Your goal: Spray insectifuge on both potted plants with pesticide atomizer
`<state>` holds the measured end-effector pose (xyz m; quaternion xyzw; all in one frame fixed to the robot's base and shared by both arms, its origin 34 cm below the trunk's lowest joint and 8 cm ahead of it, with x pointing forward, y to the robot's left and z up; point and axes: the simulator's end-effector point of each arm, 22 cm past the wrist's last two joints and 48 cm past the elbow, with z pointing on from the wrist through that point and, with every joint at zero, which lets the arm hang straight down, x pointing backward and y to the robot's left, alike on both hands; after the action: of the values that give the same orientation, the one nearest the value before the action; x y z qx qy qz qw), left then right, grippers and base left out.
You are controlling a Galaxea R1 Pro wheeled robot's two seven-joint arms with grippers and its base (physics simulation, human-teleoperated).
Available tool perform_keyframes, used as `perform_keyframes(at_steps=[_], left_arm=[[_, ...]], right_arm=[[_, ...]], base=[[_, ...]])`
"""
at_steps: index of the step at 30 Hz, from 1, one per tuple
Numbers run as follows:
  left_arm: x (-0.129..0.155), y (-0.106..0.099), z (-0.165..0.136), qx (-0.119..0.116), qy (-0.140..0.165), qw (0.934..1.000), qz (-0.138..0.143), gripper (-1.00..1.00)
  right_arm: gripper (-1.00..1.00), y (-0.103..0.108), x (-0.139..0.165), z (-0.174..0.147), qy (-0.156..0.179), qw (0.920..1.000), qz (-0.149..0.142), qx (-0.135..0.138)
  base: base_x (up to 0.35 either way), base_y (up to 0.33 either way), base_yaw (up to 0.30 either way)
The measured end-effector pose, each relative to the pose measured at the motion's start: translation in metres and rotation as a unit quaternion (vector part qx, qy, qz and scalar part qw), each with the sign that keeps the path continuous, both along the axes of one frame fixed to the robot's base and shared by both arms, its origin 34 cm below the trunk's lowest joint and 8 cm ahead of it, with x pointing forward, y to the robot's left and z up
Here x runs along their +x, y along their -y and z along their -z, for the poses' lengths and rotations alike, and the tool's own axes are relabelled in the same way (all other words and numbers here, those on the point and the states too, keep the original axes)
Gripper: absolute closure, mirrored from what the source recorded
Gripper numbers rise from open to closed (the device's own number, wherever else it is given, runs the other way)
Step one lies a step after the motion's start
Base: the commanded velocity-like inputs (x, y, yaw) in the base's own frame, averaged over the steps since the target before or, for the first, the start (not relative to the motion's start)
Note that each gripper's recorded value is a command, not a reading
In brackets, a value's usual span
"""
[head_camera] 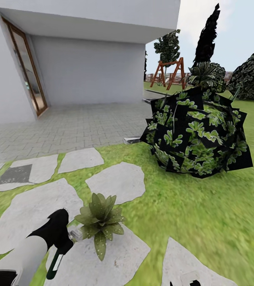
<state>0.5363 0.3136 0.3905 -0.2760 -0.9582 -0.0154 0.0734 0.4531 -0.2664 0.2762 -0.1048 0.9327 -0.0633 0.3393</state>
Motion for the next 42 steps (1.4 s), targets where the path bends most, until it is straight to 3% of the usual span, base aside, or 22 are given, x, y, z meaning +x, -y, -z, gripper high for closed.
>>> perform_keyframes(at_steps=[12,29,42], left_arm=[[-0.0134,-0.0038,0.0075,0.002,-0.018,0.9998,0.0,1.0],[-0.0066,-0.0039,0.0038,0.005,-0.009,0.9999,0.002,1.0],[-0.0065,-0.0047,0.0035,0.006,-0.008,0.9999,0.002,1.0]], right_arm=[[-1.0,0.0004,-0.0003,0.0004,-0.001,1.0,0.0,0.0],[-1.0,0.0,-0.0002,0.0002,0.0,1.0,0.0,0.0],[-1.0,0.0018,-0.0005,0.0002,0.0,1.0,0.0,-0.001]], base=[[-0.171,0.056,-0.026],[-0.01,0.313,-0.28],[-0.113,0.273,-0.058]])
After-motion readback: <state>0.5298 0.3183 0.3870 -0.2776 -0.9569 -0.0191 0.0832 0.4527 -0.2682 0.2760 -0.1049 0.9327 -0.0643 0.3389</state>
